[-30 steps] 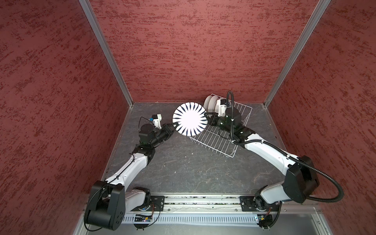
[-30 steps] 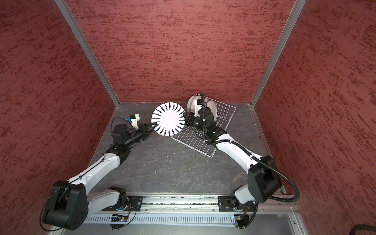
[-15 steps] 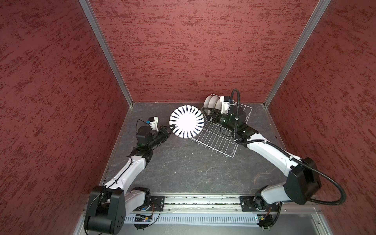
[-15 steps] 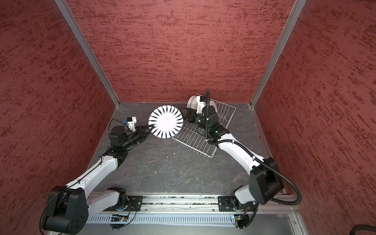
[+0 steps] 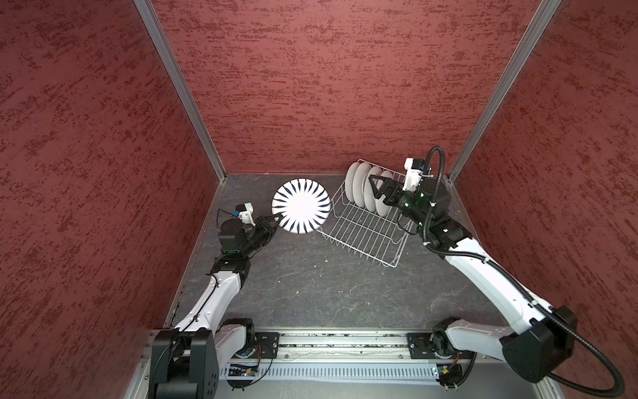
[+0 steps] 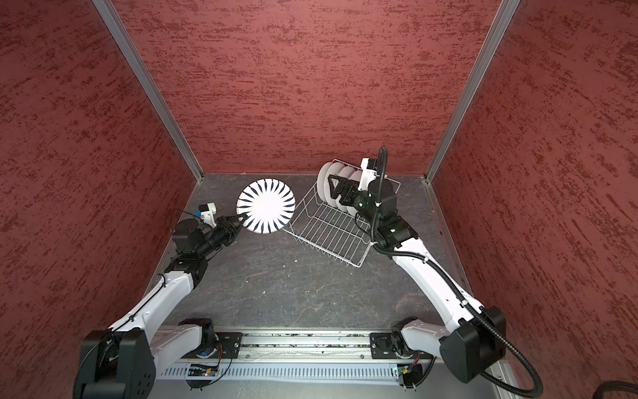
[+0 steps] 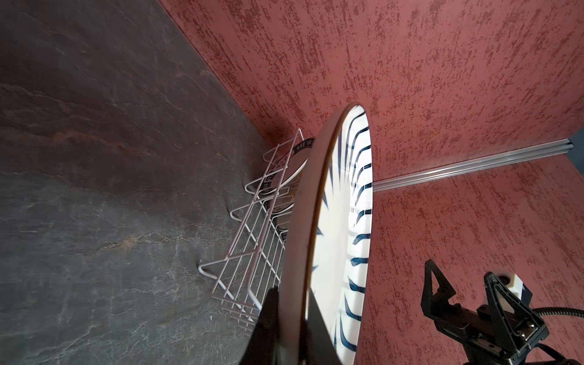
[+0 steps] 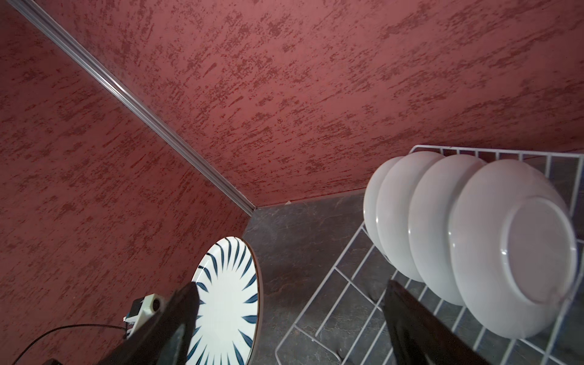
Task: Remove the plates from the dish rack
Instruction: 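Lower the plate onto the table with the left gripper while the right withdraws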
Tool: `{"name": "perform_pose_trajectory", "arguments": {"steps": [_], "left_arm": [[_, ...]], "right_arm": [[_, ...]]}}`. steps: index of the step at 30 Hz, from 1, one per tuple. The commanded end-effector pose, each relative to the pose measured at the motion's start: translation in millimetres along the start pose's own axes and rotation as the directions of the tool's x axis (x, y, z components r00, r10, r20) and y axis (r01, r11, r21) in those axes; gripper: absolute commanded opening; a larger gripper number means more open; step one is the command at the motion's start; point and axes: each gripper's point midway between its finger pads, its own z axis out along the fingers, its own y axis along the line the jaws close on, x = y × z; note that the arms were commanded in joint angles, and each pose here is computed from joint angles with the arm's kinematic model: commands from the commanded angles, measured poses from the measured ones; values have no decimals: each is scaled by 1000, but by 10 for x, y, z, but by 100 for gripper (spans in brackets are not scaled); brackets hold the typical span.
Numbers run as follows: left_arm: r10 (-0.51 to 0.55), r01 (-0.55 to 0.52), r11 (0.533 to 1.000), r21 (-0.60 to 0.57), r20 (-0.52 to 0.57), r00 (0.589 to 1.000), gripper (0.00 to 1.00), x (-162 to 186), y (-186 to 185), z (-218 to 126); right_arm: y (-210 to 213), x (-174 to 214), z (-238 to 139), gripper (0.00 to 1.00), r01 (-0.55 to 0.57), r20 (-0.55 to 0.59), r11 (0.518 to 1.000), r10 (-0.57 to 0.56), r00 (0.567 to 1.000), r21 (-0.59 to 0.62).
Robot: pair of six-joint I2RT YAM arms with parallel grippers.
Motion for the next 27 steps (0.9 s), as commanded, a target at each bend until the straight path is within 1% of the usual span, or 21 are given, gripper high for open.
{"name": "perform_pose_trajectory", "arguments": {"steps": [1,3,7,10,14,21,27], "left_arm": [[80,-85,991,105,53,995,0,-164,-325,-131],[82,-89,991,96,69,994,0,-208,-304,-178],[95,-102,993,64,105,990,0,-298,-257,-272],[77,-84,995,51,126,989,0,-343,-199,-345],[52,-56,998,23,150,987,0,-389,-79,-383],[17,-14,1000,-22,160,987,0,-479,175,-262],[-11,20,998,-53,170,985,0,-613,391,-86]], "right_arm": [[-324,127,-36,92,19,-30,991,-15,999,133],[-399,184,-51,92,19,-45,988,-12,999,155],[-461,276,-96,91,-12,-50,987,21,999,161],[-482,342,-136,91,-29,-61,986,39,997,161],[-533,358,-209,91,-25,-56,983,36,998,183],[-602,413,-290,91,-14,-46,981,24,999,194],[-611,385,-210,92,28,-44,980,-19,999,195]]}}
